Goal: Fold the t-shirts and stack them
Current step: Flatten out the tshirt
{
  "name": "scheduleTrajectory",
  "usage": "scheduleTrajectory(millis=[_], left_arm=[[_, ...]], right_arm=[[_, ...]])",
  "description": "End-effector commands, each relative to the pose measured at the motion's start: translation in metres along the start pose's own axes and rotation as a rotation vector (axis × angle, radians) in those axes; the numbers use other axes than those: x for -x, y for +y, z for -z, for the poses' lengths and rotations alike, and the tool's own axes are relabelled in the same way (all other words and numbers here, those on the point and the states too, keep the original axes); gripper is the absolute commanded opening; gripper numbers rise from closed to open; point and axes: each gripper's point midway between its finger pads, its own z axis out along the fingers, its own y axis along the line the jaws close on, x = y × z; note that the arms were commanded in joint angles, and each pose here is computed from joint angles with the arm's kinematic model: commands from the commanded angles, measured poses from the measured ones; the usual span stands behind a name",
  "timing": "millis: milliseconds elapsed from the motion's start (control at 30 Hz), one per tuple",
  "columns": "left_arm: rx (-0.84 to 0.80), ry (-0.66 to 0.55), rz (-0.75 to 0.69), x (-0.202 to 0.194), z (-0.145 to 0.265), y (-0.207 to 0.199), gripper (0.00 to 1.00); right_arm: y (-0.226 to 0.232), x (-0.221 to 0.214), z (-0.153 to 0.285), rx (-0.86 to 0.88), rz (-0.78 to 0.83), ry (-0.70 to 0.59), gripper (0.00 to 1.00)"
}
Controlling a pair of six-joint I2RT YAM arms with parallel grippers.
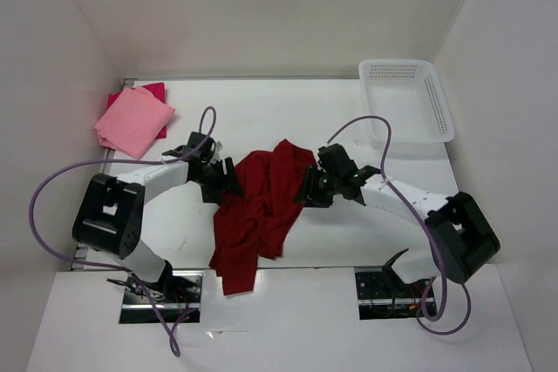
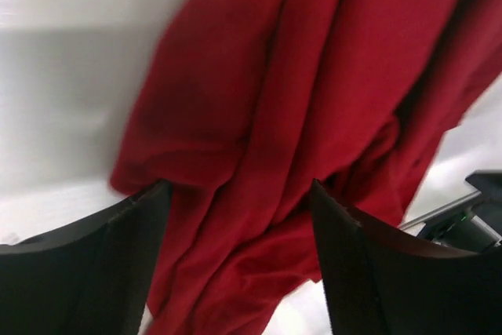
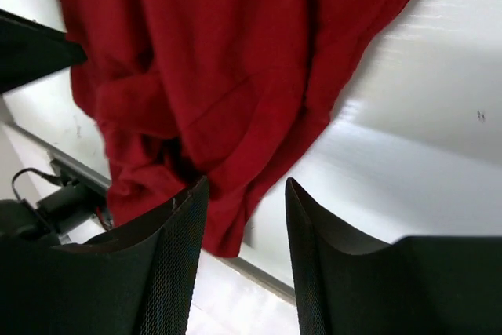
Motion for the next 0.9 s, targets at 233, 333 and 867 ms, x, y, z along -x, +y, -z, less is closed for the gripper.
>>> scheduleTrajectory(millis=[233,333,867], left_arm=[[-0.073,0.024,-0.038,0.003,-0.024,-0.024,0.42],[-0.079,0.015,-0.034,0.010,-0.027,-0.029,0.25],[-0.286,-0.372,-0.055,0.179,0.095,-0.098,0.05]], right_arm=[[0.000,-0.029,-0.031,-0.036,0.021,0.070,0.49],[0.005,-0.024,-0.040,-0.033,0.012,0.067,0.34],[0.152,0.157,0.146,0.270,0.190,-0.474,0.00]])
